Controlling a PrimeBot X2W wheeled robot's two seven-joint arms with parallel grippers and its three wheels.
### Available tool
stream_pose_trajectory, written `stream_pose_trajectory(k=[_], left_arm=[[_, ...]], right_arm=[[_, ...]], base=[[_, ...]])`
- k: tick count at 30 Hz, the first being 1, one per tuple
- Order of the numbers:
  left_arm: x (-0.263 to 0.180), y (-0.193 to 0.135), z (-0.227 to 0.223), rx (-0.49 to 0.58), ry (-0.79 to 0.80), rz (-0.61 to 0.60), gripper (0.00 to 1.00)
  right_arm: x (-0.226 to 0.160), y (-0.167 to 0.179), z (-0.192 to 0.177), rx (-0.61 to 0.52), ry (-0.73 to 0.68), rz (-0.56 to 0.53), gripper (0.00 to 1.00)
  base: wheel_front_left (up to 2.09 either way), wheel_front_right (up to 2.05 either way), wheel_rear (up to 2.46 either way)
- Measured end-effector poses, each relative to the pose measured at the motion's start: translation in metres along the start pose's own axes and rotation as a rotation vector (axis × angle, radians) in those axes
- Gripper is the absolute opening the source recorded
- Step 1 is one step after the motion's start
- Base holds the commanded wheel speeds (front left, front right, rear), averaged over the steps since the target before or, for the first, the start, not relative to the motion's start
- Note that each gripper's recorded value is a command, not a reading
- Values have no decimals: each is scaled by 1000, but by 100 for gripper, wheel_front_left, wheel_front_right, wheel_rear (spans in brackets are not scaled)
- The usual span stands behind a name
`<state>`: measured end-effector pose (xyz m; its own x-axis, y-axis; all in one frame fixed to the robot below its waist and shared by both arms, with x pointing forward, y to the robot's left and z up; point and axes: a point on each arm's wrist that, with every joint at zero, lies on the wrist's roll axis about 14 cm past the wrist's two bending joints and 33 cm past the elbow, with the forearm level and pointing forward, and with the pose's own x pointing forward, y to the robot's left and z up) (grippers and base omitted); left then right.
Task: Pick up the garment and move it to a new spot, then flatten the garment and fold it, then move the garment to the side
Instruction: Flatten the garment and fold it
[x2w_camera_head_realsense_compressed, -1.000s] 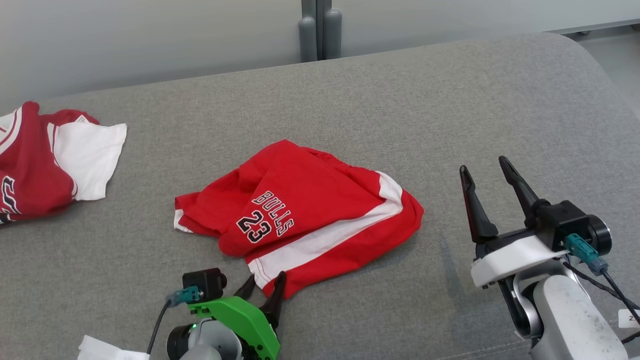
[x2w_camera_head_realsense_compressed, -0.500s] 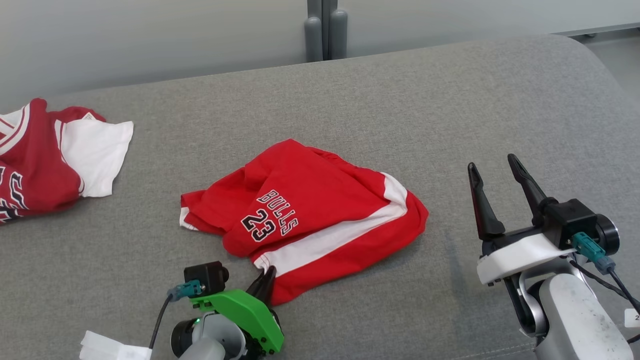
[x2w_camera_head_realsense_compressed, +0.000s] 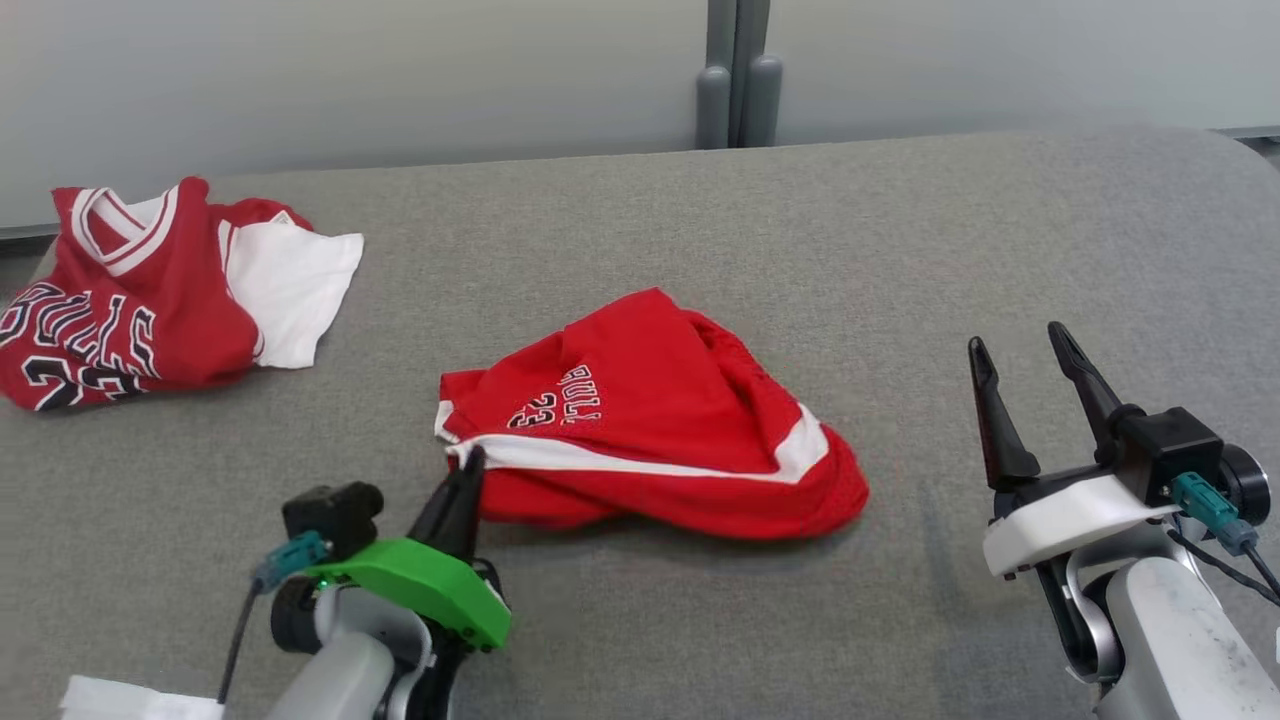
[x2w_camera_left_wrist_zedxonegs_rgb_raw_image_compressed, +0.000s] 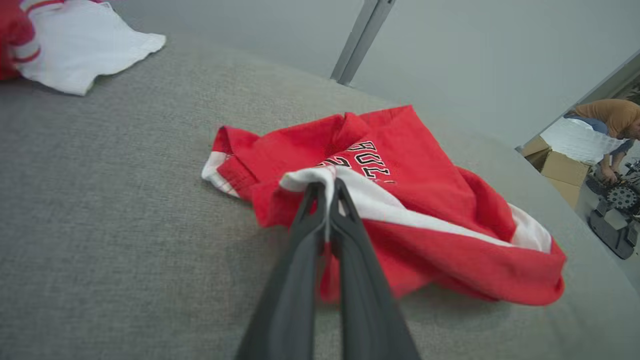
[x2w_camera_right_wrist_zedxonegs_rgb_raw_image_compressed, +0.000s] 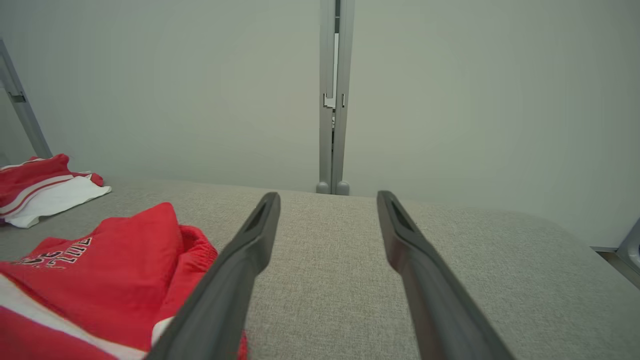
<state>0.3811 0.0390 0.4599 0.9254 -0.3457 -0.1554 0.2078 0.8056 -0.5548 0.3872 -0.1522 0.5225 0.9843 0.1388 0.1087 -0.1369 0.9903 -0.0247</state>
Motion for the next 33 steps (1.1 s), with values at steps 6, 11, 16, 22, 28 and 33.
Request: stream_pose_trajectory(k=[6,11,16,22,28,33], left_arm=[[-16,46,54,54,-151,118,0],[-37,68,65,37,-200,194,0],[-58,88,69,23,-229,266,0],[-73,103,52,25,-190,322,0],[-73,104,44,18,-175,336,0],[-75,111,41,18,-166,358,0]], right_arm=[[2,15,-12,10,35,56,100],[-4,43,-37,99,132,136,100],[-14,88,-58,185,242,257,100],[-23,119,-83,201,378,360,100],[-23,137,-98,221,468,421,100],[-18,147,-103,227,499,455,100]], base=[[0,0,0],[0,0,0],[0,0,0],[0,0,0],[0,0,0],[0,0,0]])
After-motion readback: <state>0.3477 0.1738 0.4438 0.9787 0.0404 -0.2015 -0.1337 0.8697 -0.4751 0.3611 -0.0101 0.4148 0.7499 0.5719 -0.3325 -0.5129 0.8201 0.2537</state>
